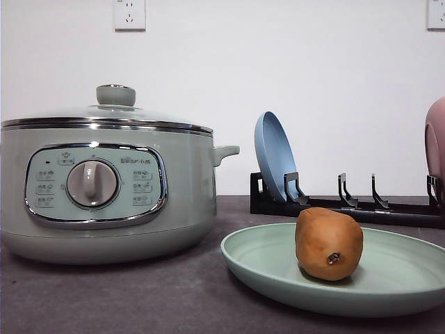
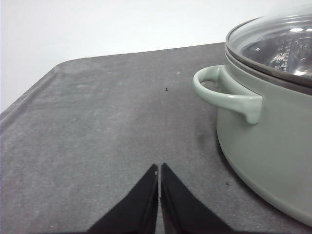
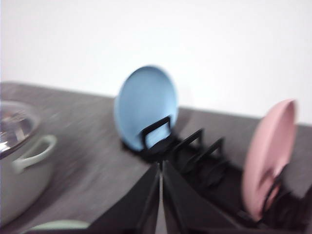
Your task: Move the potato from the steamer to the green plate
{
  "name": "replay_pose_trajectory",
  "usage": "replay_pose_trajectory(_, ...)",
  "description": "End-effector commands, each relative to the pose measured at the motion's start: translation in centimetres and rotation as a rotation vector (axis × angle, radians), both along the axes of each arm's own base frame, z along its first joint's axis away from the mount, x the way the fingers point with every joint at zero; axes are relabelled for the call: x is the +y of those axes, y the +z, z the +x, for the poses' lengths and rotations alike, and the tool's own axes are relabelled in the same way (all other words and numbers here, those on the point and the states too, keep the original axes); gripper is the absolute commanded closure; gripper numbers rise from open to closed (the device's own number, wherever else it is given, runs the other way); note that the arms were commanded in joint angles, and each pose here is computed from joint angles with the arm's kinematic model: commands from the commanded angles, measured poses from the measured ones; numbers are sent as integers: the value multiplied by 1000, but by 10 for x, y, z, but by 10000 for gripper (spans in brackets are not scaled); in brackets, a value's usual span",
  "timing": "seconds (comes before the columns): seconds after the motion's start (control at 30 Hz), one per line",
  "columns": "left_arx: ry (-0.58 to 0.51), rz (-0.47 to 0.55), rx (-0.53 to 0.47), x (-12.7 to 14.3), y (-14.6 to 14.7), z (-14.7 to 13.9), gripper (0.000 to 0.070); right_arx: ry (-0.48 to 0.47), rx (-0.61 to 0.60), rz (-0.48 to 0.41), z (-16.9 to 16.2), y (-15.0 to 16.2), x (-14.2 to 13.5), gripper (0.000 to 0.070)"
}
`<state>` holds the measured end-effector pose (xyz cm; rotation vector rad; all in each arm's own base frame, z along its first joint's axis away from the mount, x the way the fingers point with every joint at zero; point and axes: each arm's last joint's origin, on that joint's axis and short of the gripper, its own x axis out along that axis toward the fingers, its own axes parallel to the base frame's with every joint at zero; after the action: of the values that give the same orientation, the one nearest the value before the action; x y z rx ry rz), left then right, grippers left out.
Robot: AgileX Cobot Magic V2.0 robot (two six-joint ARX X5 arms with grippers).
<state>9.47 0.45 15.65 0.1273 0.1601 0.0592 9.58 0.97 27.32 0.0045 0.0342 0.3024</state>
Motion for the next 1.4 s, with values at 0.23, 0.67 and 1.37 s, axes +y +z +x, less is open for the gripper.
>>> replay_pose_trajectory(0.23,9,-10,23,0,-7,1,700,-60,-151,-13,-3,-52,-5,700)
replay_pose_trajectory(0.67,9,-10,23,0,-7,1,700,-59,-54,-1,1,-105,-5,700)
replay_pose_trajectory(1.37,9,-9,23,0,-7,1,700,-129,114,-10,0,-121,-7,700)
